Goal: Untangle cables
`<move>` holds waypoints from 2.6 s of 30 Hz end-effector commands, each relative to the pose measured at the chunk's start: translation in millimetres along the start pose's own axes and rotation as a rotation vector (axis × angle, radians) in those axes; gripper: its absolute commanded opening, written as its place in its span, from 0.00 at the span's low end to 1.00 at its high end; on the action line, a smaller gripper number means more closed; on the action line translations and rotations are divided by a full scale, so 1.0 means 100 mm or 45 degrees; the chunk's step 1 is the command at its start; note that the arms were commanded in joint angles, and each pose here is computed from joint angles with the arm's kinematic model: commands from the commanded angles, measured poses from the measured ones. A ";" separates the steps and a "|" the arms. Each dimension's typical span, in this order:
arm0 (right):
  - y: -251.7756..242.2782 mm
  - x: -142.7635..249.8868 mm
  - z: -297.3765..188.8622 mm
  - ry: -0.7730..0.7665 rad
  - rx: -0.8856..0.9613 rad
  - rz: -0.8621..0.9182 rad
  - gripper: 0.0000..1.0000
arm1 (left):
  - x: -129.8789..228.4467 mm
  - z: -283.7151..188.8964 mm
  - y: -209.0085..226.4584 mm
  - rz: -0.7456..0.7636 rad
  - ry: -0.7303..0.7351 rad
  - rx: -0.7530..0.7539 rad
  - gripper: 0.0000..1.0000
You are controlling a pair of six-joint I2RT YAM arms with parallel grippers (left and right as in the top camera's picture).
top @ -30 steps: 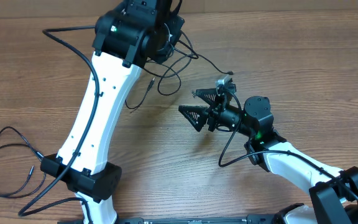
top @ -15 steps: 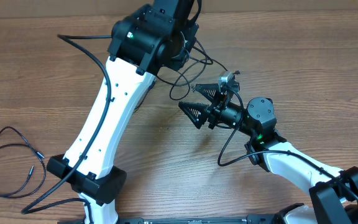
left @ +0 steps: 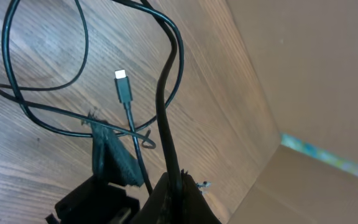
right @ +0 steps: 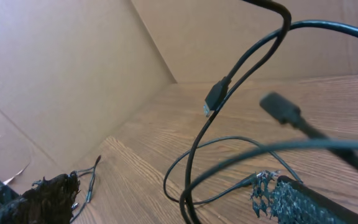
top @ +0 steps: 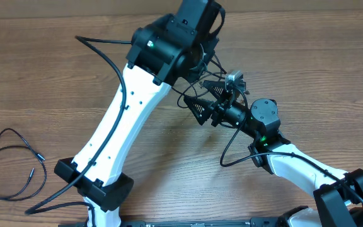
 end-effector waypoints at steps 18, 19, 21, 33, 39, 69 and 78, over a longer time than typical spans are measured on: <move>0.01 -0.03 0.02 -0.018 0.013 0.003 0.18 | 0.13 0.01 -0.04 -0.005 0.065 0.015 0.04; 0.00 -0.03 0.02 -0.022 0.019 0.003 0.21 | 0.14 0.00 -0.04 -0.009 0.082 0.018 0.04; 0.00 -0.03 0.02 -0.022 0.021 0.004 0.43 | 0.14 0.01 -0.04 -0.015 0.080 0.018 0.04; -0.15 0.11 0.01 0.067 0.182 0.115 0.76 | 0.05 0.01 -0.03 -0.180 -0.061 -0.005 0.04; -0.22 0.08 0.00 -0.006 0.291 0.132 0.82 | 0.03 0.01 -0.02 -0.206 -0.065 -0.006 0.04; -0.18 -0.05 0.00 -0.181 0.264 0.470 0.79 | 0.27 -0.02 -0.16 -0.454 0.307 0.082 0.04; -0.14 -0.01 0.01 -0.123 0.201 0.570 0.69 | 0.27 -0.02 -0.17 -0.452 0.278 0.095 0.04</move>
Point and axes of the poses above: each gripper's point midway between its finger pads, its own z axis out along the fingers, its own y axis along the line the jaws close on, x = y × z, the point moved 10 cm from there along -z, back along the fingers, and after that the axes turned 11 degrees about z, right-handed, at the moved point
